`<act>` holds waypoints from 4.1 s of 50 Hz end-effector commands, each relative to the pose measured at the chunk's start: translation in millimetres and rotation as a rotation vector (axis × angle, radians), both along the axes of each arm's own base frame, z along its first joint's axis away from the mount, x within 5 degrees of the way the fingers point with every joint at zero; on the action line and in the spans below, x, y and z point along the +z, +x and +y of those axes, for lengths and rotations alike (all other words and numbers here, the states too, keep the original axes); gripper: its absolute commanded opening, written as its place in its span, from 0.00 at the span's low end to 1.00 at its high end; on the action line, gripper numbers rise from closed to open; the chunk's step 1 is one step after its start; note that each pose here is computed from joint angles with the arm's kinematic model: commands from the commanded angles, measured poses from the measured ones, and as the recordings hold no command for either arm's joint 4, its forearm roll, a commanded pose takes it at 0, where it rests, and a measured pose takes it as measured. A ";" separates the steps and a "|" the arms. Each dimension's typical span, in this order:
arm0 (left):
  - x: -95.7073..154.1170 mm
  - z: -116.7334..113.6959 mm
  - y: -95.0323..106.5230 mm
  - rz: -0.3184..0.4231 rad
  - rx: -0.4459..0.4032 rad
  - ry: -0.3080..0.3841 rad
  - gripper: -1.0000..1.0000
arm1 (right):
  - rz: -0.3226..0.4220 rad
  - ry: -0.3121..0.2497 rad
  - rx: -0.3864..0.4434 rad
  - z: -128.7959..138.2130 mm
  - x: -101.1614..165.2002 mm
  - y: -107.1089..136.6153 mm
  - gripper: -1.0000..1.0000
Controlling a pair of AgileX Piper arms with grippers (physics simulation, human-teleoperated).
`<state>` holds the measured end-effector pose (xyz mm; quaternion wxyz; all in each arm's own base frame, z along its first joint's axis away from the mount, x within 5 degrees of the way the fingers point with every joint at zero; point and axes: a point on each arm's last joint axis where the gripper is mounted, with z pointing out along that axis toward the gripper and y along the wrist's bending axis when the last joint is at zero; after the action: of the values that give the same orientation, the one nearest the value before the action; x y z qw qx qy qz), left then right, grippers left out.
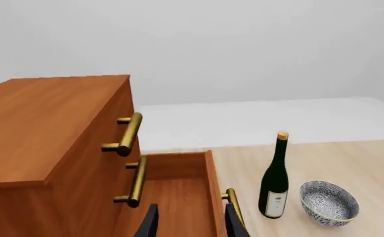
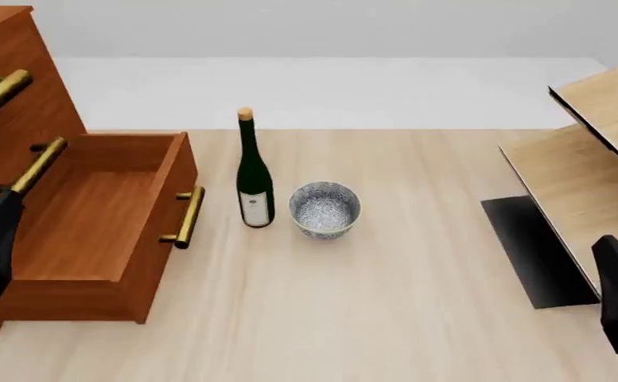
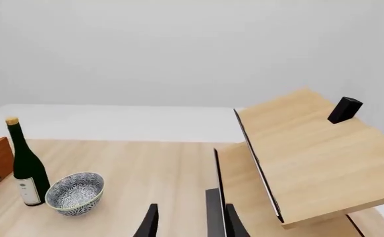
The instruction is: Put the wine bottle in the bottom drawer of the cabinet.
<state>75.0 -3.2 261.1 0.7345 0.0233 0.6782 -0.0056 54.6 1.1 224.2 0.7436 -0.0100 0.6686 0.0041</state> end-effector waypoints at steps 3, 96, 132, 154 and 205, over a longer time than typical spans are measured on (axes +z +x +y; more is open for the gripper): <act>45.0 -7.5 34.3 0.053 -0.055 0.018 1.00 | -0.008 0.000 0.007 0.3 4.4 -1.1 1.00; 2.5 -41.4 229.7 0.670 -0.055 -0.112 1.00 | 0.034 -0.020 0.044 2.4 0.9 -1.1 1.00; -48.2 -48.3 248.6 0.712 -0.055 -0.131 1.00 | 0.045 -0.028 0.038 2.1 4.8 -2.2 1.00; -76.2 -54.9 249.9 0.735 -0.064 -0.145 1.00 | 0.053 -0.032 0.028 1.6 4.4 -2.3 1.00; -92.9 -78.5 238.2 0.754 -0.123 -0.160 1.00 | 0.052 -0.043 0.030 1.6 12.4 -4.5 1.00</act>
<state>316.2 -74.9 168.0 0.4320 -0.0050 0.8957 -0.1049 50.2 2.7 236.5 0.7254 -0.0362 0.6874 0.0010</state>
